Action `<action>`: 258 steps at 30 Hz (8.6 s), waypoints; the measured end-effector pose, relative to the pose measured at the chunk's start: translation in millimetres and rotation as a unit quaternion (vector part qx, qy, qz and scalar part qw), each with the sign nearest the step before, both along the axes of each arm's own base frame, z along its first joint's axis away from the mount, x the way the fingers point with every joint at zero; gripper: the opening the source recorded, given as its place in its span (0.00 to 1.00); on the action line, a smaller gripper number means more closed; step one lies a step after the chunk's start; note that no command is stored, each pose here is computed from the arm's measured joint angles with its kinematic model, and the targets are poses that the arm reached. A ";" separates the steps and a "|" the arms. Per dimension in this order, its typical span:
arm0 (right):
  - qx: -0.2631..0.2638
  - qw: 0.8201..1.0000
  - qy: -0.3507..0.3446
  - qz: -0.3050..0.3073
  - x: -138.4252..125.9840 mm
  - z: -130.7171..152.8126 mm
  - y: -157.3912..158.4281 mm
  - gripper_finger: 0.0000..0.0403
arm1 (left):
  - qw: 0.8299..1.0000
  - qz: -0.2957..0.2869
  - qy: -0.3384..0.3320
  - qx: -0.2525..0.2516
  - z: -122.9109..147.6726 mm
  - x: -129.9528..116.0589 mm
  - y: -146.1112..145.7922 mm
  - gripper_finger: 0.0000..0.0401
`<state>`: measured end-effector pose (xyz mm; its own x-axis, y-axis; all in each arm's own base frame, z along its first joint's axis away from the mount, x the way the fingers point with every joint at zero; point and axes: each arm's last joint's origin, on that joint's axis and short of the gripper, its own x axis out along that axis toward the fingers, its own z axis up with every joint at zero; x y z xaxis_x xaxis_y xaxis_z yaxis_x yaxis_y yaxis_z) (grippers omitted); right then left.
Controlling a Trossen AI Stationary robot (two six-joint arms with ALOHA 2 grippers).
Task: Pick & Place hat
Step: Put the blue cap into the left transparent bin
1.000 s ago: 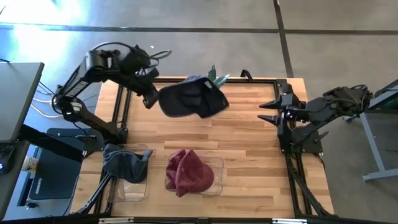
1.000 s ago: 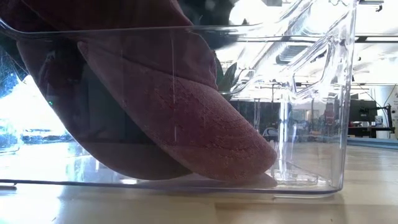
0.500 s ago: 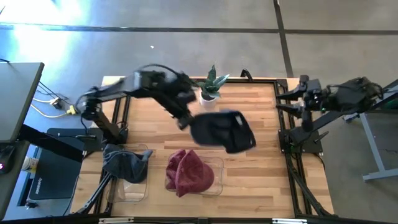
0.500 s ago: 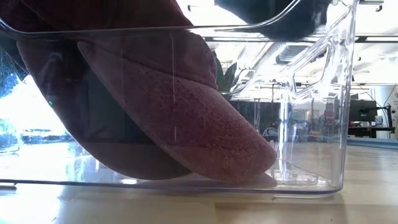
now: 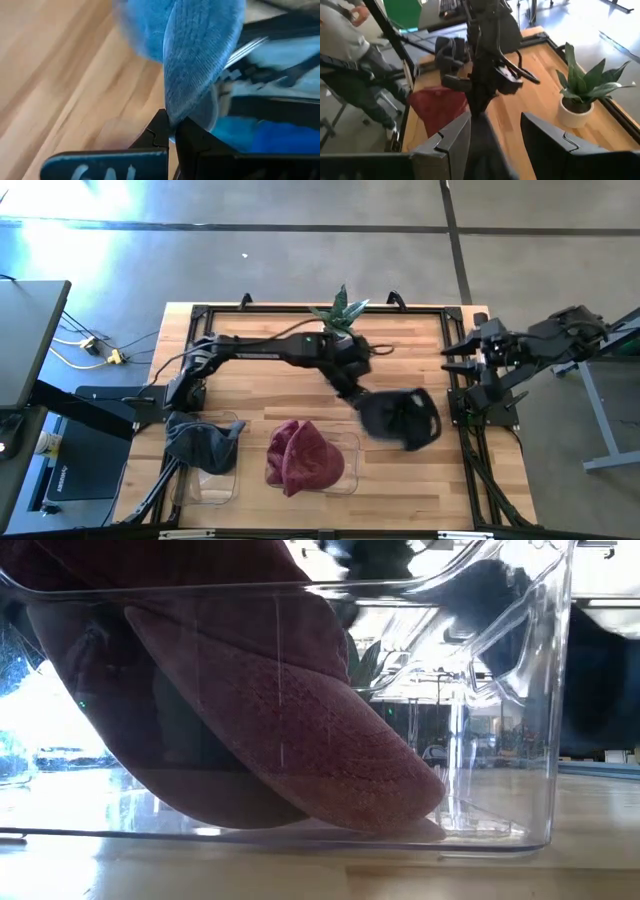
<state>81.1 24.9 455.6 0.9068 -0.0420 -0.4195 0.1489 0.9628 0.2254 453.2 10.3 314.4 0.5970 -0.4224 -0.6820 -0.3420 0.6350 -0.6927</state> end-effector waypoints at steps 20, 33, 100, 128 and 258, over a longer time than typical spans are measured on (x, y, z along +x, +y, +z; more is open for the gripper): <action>-0.004 1.000 0.027 0.014 6.8 -4.1 4.2 0.42 | 0.999 0.013 0.047 0.022 -60.2 29.4 3.7 0.06; 0.010 0.999 0.041 0.002 10.7 -7.0 6.0 0.42 | 0.996 0.053 0.068 0.012 -62.5 20.9 55.1 0.40; 0.447 0.782 0.204 -0.384 100.3 -281.5 -105.7 0.04 | 0.856 0.092 0.187 0.474 24.9 -130.8 -70.9 0.16; 0.228 0.944 0.155 -0.183 80.6 -218.4 -81.8 0.40 | 0.904 0.005 0.155 0.398 25.4 -123.2 -78.9 0.16; 0.187 0.925 0.309 -0.114 123.3 -231.0 -34.4 0.33 | 0.927 -0.003 0.060 0.370 -21.1 -48.0 -64.1 0.60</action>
